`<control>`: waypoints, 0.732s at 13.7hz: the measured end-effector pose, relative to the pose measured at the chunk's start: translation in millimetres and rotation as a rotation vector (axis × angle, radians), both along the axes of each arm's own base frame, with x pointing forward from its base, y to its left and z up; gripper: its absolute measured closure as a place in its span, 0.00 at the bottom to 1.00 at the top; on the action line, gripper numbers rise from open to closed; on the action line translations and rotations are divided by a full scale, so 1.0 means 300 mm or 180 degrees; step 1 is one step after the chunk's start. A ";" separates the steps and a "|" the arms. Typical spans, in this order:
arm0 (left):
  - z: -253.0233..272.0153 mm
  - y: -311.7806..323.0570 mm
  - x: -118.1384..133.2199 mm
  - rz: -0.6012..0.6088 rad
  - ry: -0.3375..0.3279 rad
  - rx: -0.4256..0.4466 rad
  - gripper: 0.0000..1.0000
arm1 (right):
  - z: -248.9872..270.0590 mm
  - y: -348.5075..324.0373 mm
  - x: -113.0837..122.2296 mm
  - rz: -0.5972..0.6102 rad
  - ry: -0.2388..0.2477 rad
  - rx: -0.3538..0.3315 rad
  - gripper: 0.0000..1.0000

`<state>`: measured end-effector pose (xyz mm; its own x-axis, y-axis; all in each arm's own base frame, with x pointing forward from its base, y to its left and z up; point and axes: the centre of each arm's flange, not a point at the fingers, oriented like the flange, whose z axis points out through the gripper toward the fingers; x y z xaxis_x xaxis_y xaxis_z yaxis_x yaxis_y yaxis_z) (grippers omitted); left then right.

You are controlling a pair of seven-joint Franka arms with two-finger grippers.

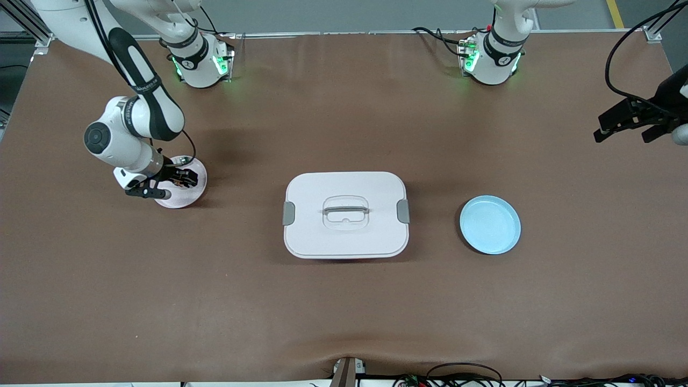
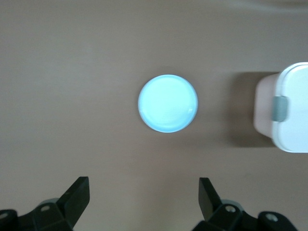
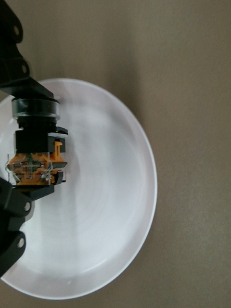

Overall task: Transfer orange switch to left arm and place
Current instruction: 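Close the right gripper on the black-orange switch, then lift the switch with the right gripper while the left gripper reaches over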

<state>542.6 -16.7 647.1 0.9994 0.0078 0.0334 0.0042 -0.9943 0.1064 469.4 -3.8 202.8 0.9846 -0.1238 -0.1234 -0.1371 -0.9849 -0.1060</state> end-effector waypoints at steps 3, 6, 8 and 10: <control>0.070 -0.044 -0.015 -0.0036 -0.0038 -0.0422 0.00 | 0.101 0.030 0.060 -0.0165 0.0159 0.0258 0.28; 0.089 -0.098 -0.025 -0.0098 0.0024 -0.0878 0.00 | 0.235 0.057 0.134 -0.0303 0.0429 0.0449 0.28; 0.077 -0.147 -0.018 -0.0098 0.0113 -0.1214 0.00 | 0.360 0.076 0.191 -0.0449 0.0657 0.0513 0.28; 0.047 -0.223 0.001 -0.0065 0.0262 -0.1494 0.00 | 0.504 0.096 0.245 -0.0604 0.0810 0.0533 0.28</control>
<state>542.8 -83.7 661.2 0.9987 -0.0167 -0.0481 0.0122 -0.8388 0.5443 543.0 24.9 353.9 0.8811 -0.2587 -0.3958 -0.3585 -0.9113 -0.2026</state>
